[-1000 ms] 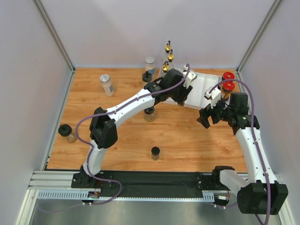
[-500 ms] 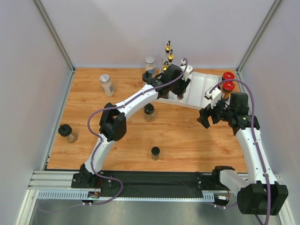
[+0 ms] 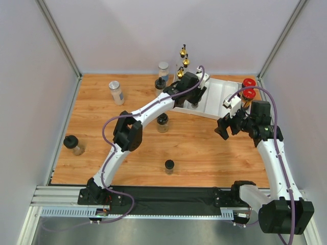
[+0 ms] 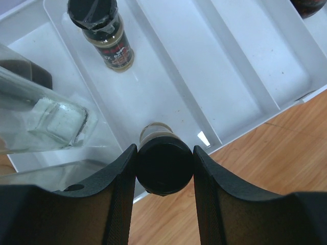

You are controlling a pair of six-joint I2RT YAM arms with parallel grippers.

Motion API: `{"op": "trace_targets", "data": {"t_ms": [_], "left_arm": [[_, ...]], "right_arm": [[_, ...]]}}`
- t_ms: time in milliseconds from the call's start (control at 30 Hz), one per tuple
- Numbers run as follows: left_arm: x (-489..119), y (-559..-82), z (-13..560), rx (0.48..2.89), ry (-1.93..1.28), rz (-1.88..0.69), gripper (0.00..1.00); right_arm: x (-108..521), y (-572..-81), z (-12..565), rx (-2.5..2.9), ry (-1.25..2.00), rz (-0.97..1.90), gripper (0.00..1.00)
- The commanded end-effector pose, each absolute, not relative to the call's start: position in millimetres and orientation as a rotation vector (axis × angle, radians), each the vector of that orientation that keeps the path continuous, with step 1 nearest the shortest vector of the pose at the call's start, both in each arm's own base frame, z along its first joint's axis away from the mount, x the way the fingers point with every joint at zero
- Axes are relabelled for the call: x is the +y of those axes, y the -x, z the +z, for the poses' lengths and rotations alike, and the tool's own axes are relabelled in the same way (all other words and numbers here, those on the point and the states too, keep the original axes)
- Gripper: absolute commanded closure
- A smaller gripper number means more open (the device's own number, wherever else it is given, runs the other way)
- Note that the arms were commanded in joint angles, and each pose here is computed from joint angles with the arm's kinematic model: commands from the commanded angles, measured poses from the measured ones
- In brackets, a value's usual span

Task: Organize the condiment bottles
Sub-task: Place the bottle in the storage box.

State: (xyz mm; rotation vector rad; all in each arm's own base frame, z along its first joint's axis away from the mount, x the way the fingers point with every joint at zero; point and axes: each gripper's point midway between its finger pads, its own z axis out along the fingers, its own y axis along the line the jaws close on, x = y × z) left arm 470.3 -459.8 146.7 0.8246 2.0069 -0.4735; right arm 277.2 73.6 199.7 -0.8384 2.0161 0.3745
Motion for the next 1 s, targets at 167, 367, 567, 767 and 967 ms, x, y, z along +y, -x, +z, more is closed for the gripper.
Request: {"op": "trace_targets", "data": {"t_ms": [167,367,567,767,967], "left_arm": [[-461.7,-482.5,154.7,1.956,-0.832,-0.449,0.85],[-460.1,-481.9,140.0,1.985,-0.841,-0.435,0.74],[-461.1,-480.1,133.7,2.001,-0.839,-0.442,0.55],[-460.3,-480.9,142.2,1.986,-0.835,-0.444,0.37],[-459.1,-480.9,150.3,1.971,-0.835,-0.440,0.30]], "right_arm": [[73.8,-279.8,207.7,1.983,0.822,0.366,0.09],[74.1,-279.9,207.0,1.986,0.821,0.370,0.09],[73.5,-280.3,207.0,1.984,0.822,0.364,0.09],[73.7,-280.3,207.1,1.982,0.824,0.365,0.09],[73.7,-280.3,207.1,1.982,0.824,0.365,0.09]]}}
